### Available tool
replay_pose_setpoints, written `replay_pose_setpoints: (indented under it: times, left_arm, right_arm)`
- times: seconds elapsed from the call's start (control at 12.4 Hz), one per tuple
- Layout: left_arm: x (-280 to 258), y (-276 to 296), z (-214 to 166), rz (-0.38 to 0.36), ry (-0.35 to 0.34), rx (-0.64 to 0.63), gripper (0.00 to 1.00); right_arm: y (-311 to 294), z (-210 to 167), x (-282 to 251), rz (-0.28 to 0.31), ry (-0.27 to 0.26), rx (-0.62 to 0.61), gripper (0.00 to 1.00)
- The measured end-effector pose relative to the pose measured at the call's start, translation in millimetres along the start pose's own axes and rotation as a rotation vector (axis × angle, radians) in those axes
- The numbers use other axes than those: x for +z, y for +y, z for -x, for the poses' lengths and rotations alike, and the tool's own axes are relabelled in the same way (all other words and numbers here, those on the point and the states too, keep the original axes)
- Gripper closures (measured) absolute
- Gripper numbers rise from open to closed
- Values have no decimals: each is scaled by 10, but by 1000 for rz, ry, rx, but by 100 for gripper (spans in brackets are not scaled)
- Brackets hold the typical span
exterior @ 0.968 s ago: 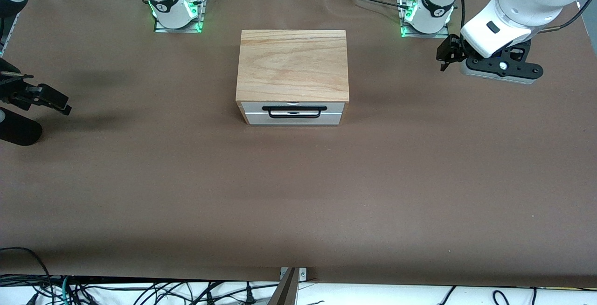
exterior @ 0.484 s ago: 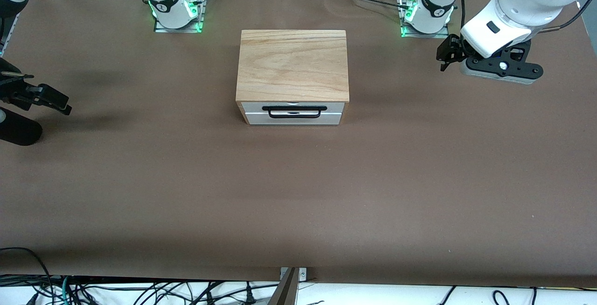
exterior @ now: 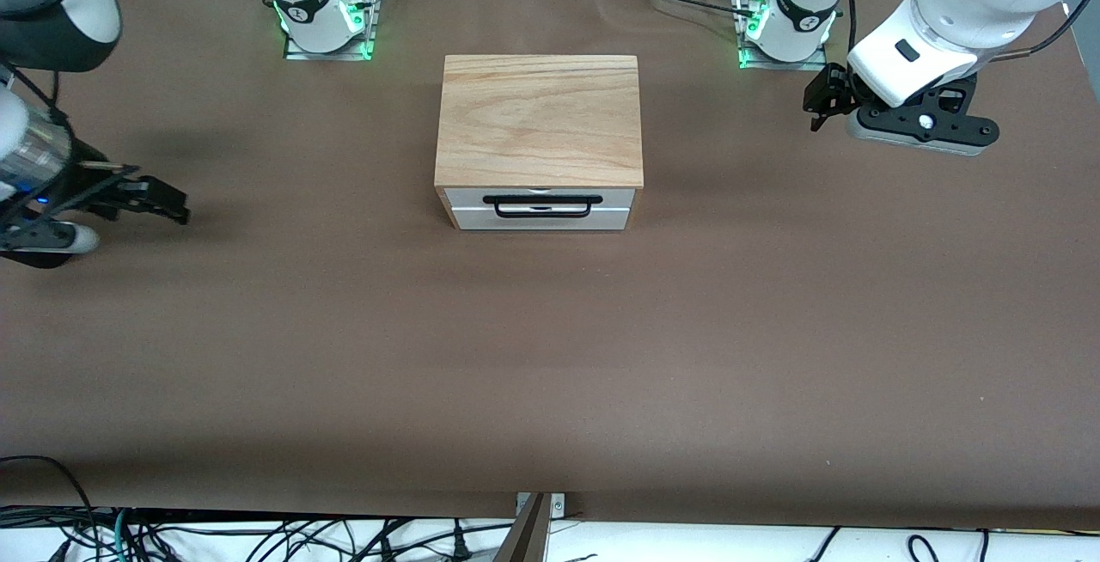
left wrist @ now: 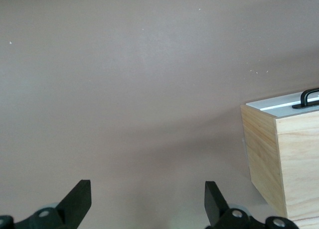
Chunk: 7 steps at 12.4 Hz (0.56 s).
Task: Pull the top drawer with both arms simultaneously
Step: 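Reach both grippers to the black drawer handle from either end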
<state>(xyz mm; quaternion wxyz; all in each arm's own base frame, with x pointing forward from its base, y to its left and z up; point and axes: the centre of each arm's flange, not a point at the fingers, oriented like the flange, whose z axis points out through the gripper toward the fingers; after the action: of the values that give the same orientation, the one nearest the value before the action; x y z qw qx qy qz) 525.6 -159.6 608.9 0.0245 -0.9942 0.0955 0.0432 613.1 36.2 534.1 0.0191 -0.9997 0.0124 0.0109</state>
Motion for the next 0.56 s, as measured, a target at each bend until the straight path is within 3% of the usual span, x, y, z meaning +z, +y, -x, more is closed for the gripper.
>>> replay_pose_setpoints:
  times: [0.16, 0.4, 0.56]
  left_arm:
    - [178, 166, -54, 97, -63, 17, 0]
    - [641, 412, -307, 315, -177, 17, 0]
    - [967, 599, -595, 486, -229, 4, 0]
  right_arm:
    - [-195, -45, 164, -156, -40, 21, 0]
    - [-314, -162, 471, -350, -102, 74, 0]
    - [-447, -244, 688, -509, -141, 85, 0]
